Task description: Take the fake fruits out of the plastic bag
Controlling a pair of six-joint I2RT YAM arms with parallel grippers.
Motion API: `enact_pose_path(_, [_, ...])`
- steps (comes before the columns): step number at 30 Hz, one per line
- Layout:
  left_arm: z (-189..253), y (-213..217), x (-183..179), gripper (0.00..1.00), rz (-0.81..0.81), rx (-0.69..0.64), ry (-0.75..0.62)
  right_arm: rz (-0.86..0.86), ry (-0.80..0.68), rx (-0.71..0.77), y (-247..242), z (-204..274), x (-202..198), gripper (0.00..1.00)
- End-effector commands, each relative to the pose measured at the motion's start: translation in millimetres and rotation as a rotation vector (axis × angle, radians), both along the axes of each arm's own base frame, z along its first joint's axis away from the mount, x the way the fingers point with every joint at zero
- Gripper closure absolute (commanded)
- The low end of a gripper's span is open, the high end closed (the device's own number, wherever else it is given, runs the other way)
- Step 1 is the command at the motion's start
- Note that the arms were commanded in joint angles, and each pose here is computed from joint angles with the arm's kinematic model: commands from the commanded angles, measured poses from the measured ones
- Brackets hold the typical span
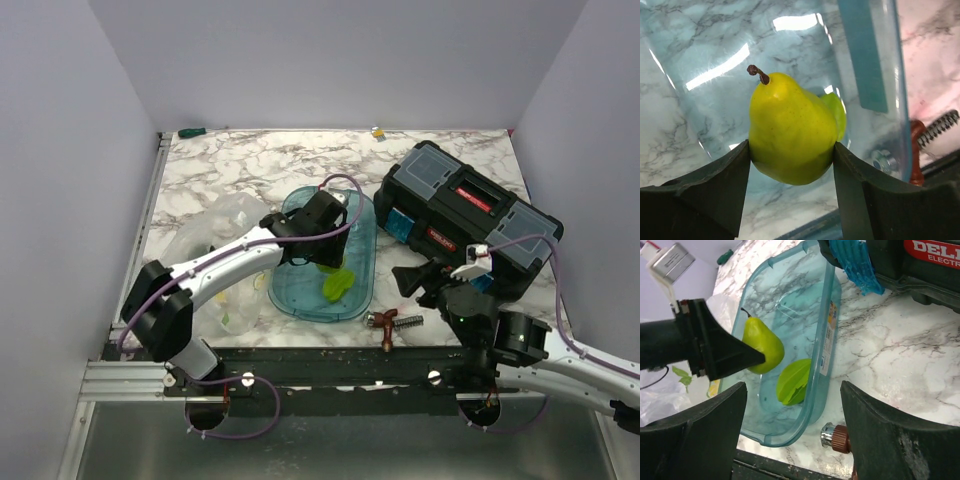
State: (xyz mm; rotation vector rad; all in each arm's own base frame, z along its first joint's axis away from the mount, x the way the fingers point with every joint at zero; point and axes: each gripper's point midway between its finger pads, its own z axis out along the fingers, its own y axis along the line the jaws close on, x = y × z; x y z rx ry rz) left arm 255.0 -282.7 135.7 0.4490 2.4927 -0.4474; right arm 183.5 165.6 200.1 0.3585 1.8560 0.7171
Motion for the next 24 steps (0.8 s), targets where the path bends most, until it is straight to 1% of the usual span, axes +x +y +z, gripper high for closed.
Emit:
enact_pose_path(1, [-8.1, 5.2, 24.8, 0.8, 0.03, 0.063, 0.025, -0.025, 0.029, -0.071, -6.3, -15.5, 1.0, 0.22])
enact_pose_path(5, [-11.9, -8.5, 51.5, 0.76, -0.01, 0.094, 0.042, -0.006, 0.057, -0.108, 3.6, -24.8, 1.8, 0.22])
enact_pose_path(8, [-26.8, -22.4, 70.9, 0.74, -0.041, 0.119, 0.102, 0.015, 0.059, -0.111, 12.4, -24.3, 2.7, 0.22])
enact_pose_path(11, [-36.2, -34.8, 78.5, 0.74, -0.07, 0.124, 0.158, 0.031, 0.055, -0.106, 17.0, -20.7, 2.7, 0.22])
enact_pose_path(19, [-61.4, -49.7, 64.3, 0.65, -0.114, 0.08, 0.245, 0.024, 0.042, -0.083, 12.9, -20.0, 2.1, 0.22])
enact_pose_path(21, [-63.2, -52.6, 60.5, 0.59, -0.126, 0.063, 0.252, 0.021, 0.041, -0.085, 12.5, -20.7, 2.4, 0.22])
enact_pose_path(24, [-63.5, -53.6, 58.1, 0.44, -0.132, 0.05, 0.256, 0.025, 0.041, -0.09, 14.4, -21.3, 3.0, 0.22])
